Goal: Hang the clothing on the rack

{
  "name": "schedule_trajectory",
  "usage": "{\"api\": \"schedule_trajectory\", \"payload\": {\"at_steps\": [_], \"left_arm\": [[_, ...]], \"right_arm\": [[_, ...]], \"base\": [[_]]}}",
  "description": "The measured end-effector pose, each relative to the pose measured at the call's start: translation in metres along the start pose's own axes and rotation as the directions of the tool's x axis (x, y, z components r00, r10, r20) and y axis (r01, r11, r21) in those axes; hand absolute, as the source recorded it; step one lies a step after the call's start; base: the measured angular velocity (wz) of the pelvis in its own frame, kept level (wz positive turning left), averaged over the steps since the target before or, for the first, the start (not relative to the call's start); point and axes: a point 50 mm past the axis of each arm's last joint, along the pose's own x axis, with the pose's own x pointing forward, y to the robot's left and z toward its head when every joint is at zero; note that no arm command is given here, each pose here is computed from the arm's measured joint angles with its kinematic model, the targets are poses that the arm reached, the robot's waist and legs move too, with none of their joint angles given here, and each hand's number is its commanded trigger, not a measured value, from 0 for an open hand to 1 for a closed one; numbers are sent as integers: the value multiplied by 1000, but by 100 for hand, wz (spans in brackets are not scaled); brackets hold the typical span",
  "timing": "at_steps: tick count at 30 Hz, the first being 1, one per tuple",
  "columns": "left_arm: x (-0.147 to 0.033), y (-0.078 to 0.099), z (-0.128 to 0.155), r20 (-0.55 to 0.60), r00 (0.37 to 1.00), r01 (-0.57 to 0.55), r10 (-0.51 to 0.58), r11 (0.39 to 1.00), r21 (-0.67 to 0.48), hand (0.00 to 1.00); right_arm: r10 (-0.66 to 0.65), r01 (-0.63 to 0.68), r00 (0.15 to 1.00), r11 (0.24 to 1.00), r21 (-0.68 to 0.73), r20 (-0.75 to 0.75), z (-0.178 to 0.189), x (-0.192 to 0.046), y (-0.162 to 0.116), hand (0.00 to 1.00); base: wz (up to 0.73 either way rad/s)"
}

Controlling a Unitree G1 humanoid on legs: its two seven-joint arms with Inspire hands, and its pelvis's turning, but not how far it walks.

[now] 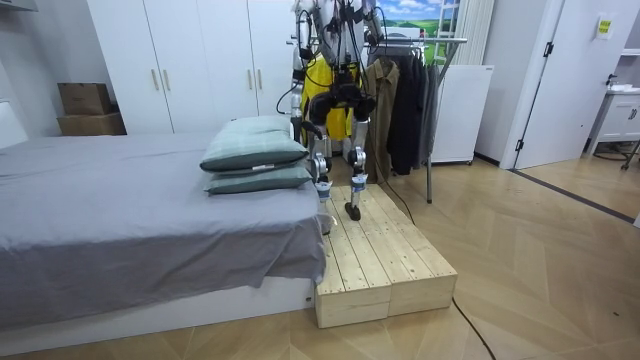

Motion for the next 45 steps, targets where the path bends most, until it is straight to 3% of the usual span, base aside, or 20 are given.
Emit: {"api": "schedule_trajectory", "payload": {"at_steps": [9,24,40,41,42,45], "left_arm": [[0,1,0,19,1000,-4,3,1000,4,0],[-1,4,3,45,999,-10,10,1000,8,0],[-2,6,7,63,998,-22,20,1000,20,0],[-2,6,7,64,998,-22,20,1000,20,0],[-2,6,8,64,998,-22,21,1000,21,0],[-2,6,8,64,998,-23,22,1000,21,0]], "right_arm": [[12,-12,1000,999,44,4,-6,4,-2,100],[36,-11,993,975,221,-109,-51,4,-2,100],[38,21,979,958,285,-200,-82,7,20,100],[39,21,979,958,286,-200,-83,7,21,60],[41,20,979,958,287,-202,-84,6,22,0],[36,25,978,958,287,-204,-85,6,22,0]], "base": [[3],[5],[1],[0],[0],[0]]}}
